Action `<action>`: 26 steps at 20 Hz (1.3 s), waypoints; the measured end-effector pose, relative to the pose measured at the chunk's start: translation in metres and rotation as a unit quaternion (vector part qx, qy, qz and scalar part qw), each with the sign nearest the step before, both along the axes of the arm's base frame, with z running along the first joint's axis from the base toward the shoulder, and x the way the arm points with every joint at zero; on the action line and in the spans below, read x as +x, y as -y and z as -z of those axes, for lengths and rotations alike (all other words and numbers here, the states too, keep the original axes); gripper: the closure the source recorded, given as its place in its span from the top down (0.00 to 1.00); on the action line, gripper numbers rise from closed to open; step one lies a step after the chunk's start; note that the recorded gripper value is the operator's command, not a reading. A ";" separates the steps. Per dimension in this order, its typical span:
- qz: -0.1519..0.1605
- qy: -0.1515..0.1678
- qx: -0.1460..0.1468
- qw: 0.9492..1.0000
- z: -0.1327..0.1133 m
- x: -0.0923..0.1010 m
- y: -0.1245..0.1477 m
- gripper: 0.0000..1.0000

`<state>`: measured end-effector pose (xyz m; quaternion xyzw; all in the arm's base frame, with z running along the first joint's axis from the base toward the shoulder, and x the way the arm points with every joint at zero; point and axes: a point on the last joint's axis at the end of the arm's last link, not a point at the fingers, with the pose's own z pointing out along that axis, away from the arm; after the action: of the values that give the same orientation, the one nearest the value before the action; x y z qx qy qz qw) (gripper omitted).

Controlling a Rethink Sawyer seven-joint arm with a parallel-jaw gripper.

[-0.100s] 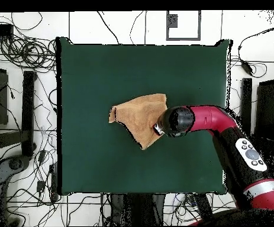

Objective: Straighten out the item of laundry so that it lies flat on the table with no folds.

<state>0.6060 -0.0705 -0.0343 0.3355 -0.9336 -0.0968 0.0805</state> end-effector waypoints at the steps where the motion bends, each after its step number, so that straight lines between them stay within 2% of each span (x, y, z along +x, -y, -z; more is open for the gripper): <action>1: 0.001 -0.004 0.001 1.000 0.002 -0.001 0.000 1.00; 4: 0.001 -0.011 0.001 1.000 0.004 -0.002 0.000 1.00; 5: 0.000 -0.016 -0.002 1.000 0.004 -0.001 0.003 0.00; 14: -0.002 -0.015 -0.012 1.000 0.000 0.001 0.006 0.00; 17: -0.005 -0.019 -0.026 0.999 -0.008 0.001 0.013 0.00; 22: -0.009 -0.040 -0.056 0.998 -0.031 -0.001 0.027 0.00; 26: -0.016 -0.077 -0.088 0.993 -0.057 -0.009 0.038 0.00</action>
<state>0.5969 -0.1090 0.0223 0.3333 -0.9241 -0.0387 0.1829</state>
